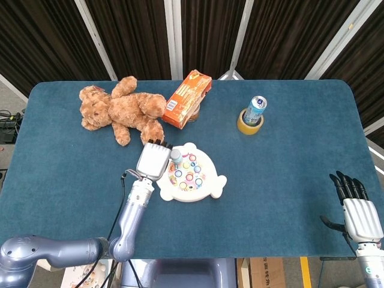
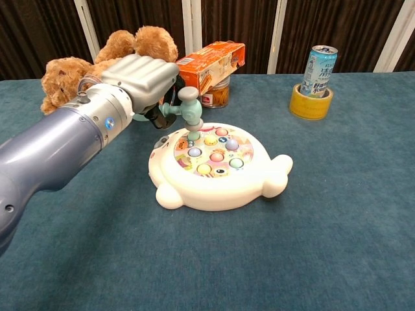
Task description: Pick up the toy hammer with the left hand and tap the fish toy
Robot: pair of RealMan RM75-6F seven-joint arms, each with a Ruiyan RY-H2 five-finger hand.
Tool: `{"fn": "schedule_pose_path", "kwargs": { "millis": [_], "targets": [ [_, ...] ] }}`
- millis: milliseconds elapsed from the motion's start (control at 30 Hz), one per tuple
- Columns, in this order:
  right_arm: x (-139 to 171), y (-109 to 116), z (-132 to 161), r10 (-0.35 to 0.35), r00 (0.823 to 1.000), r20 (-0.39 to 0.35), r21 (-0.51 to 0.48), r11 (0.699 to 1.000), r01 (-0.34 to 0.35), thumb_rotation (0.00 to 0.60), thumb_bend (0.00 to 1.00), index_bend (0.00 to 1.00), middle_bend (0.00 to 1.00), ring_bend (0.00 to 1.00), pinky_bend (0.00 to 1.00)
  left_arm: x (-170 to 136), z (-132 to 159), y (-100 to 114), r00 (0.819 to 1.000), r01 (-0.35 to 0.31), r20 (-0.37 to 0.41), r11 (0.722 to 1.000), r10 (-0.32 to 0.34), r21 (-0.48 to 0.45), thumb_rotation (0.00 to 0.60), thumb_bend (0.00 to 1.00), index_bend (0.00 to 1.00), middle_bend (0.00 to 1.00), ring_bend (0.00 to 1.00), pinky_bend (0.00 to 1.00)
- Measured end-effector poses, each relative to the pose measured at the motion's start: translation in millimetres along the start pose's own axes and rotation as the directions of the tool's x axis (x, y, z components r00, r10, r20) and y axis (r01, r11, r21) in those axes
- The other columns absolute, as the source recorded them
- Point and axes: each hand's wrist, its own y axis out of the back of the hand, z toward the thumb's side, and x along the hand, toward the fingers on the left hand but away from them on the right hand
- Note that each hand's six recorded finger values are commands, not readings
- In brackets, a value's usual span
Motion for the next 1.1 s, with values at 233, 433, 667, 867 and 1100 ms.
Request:
{"fn": "schedule_pose_path", "kwargs": {
  "millis": [233, 433, 667, 867, 1100],
  "targets": [
    [0.5, 0.1, -0.4, 0.002, 1.000, 0.001, -0.004, 1.000, -0.002, 0.600, 0.18, 0.00, 0.00, 0.00, 0.00, 4.2, 3.7, 5.1, 1.000, -0.011, 0.001, 1.000, 0.011, 0.022, 0.600, 0.62, 0.66, 0.50, 0.40, 0.54],
    [0.6, 0.4, -0.7, 0.003, 1.000, 0.002, -0.006, 1.000, -0.003, 0.600, 0.18, 0.00, 0.00, 0.00, 0.00, 5.7, 5.9, 2.0, 1.000, -0.004, 0.003, 0.999, 0.004, 0.052, 0.600, 0.63, 0.67, 0.50, 0.40, 0.54],
    [0.4, 0.7, -2.2, 0.004, 1.000, 0.007, -0.010, 1.000, -0.004, 0.600, 0.18, 0.00, 0.00, 0.00, 0.00, 7.7, 7.0, -8.8, 1.000, 0.018, -0.004, 0.997, -0.017, 0.076, 0.600, 0.63, 0.67, 0.50, 0.40, 0.54],
    [0.5, -0.2, -2.5, 0.014, 1.000, 0.011, -0.020, 1.000, -0.014, 0.600, 0.18, 0.00, 0.00, 0.00, 0.00, 9.2, 8.6, -17.9, 0.999, 0.034, -0.004, 0.994, -0.034, 0.100, 0.600, 0.63, 0.67, 0.50, 0.40, 0.54],
    [0.7, 0.8, -3.1, 0.010, 1.000, 0.012, -0.020, 1.000, -0.010, 0.600, 0.18, 0.00, 0.00, 0.00, 0.00, 9.3, 14.0, -22.4, 0.999, 0.041, 0.005, 0.995, -0.042, 0.095, 0.600, 0.62, 0.67, 0.50, 0.40, 0.54]
  ]
}}
